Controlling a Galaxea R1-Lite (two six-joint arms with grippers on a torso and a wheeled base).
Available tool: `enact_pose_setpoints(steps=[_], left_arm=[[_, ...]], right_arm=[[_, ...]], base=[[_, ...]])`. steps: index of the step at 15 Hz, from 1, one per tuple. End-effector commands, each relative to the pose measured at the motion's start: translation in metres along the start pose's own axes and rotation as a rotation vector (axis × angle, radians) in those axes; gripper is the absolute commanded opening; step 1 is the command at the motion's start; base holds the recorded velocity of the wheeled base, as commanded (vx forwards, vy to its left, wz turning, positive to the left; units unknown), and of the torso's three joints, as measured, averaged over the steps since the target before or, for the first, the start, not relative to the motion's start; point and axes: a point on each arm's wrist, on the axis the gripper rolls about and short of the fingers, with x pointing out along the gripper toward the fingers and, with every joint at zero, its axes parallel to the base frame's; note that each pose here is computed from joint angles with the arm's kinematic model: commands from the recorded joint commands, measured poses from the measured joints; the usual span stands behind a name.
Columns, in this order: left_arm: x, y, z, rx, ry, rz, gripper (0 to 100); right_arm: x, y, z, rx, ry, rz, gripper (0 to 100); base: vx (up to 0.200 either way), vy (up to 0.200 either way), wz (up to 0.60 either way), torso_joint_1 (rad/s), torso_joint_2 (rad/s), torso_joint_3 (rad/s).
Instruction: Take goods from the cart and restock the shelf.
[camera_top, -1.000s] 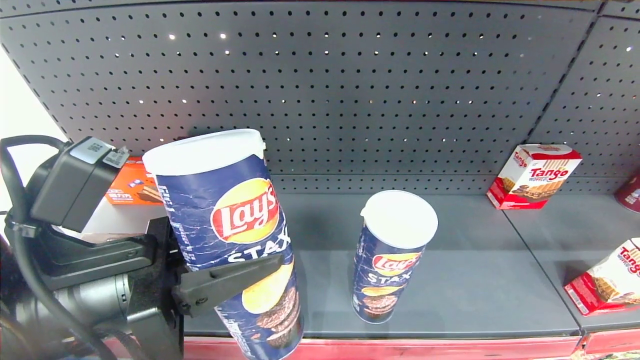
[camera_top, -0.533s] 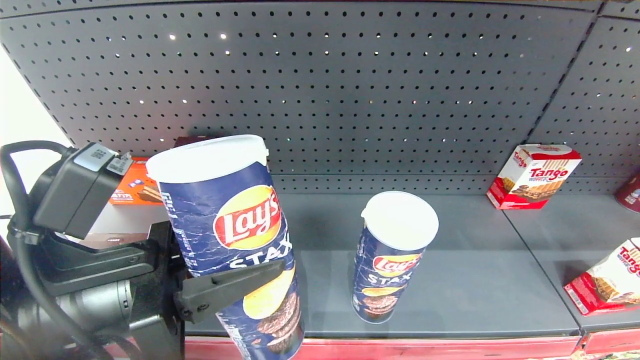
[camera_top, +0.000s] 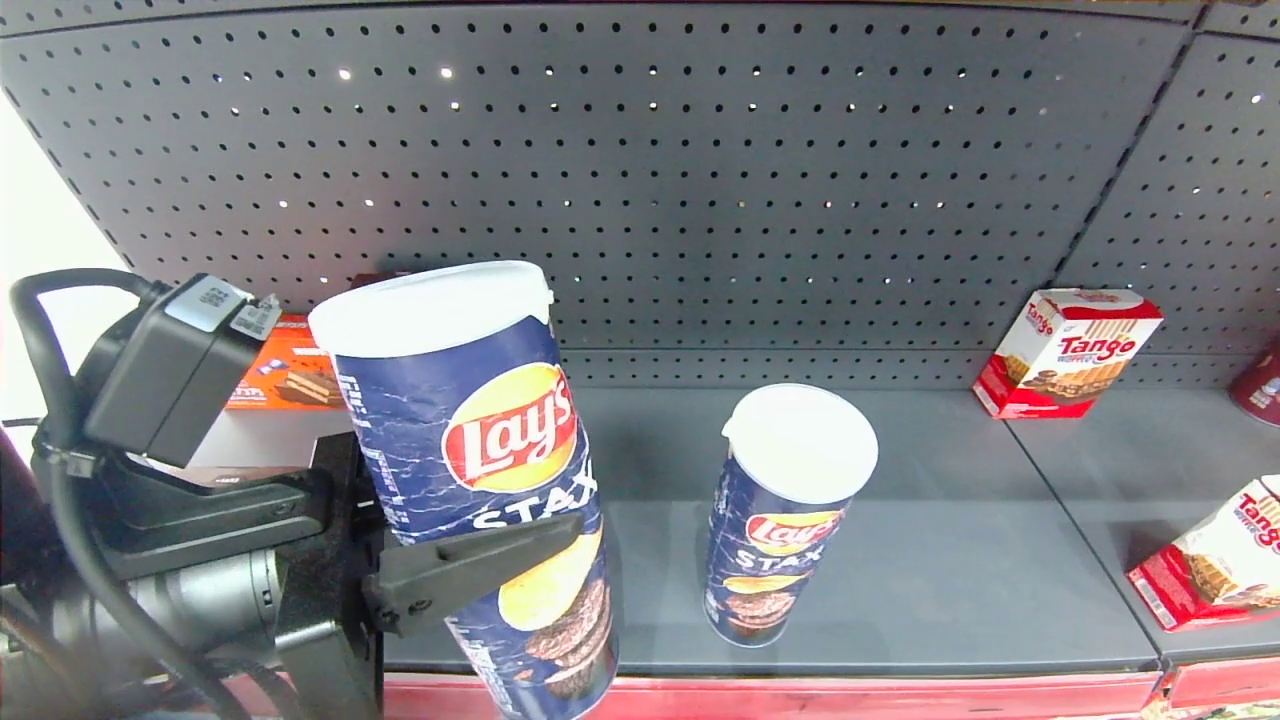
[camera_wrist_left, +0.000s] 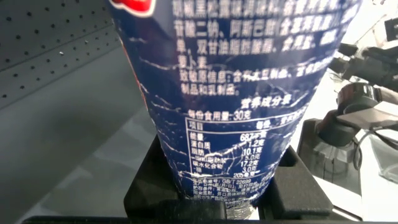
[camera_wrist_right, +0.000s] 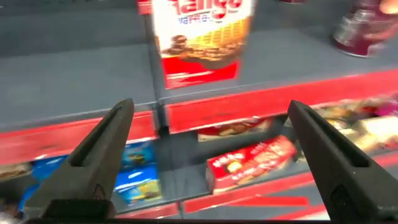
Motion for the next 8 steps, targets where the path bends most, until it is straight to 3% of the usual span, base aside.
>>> enact_pose_setpoints(steps=[1, 3, 4, 5, 8], left_arm=[[0.0041, 0.0016, -0.0039, -0.010, 0.018, -0.004, 0], [0.0067, 0.0032, -0.0058, -0.014, 0.029, -0.001, 0], [0.0065, 0.0041, -0.0065, -0.016, 0.031, 0.004, 0], [0.0063, 0.0048, -0.0080, -0.019, 0.036, 0.007, 0], [0.0065, 0.0057, -0.0090, -0.022, 0.040, 0.009, 0]], right_arm=[[-0.0013, 0.0087, 0.0004, 0.011, 0.015, 0.395, 100], [-0.0005, 0.0082, 0.0002, 0.016, 0.028, 0.354, 100], [0.0009, 0.0035, -0.0041, 0.015, 0.040, 0.150, 100], [0.0009, 0.0024, -0.0059, 0.016, 0.053, 0.098, 100], [0.0008, 0.0036, -0.0062, -0.037, 0.056, 0.155, 100]], base=[[0.000, 0.000, 0.00, 0.000, 0.00, 0.000], [0.000, 0.000, 0.00, 0.000, 0.00, 0.000], [0.000, 0.000, 0.00, 0.000, 0.00, 0.000], [0.000, 0.000, 0.00, 0.000, 0.00, 0.000], [0.000, 0.000, 0.00, 0.000, 0.00, 0.000]])
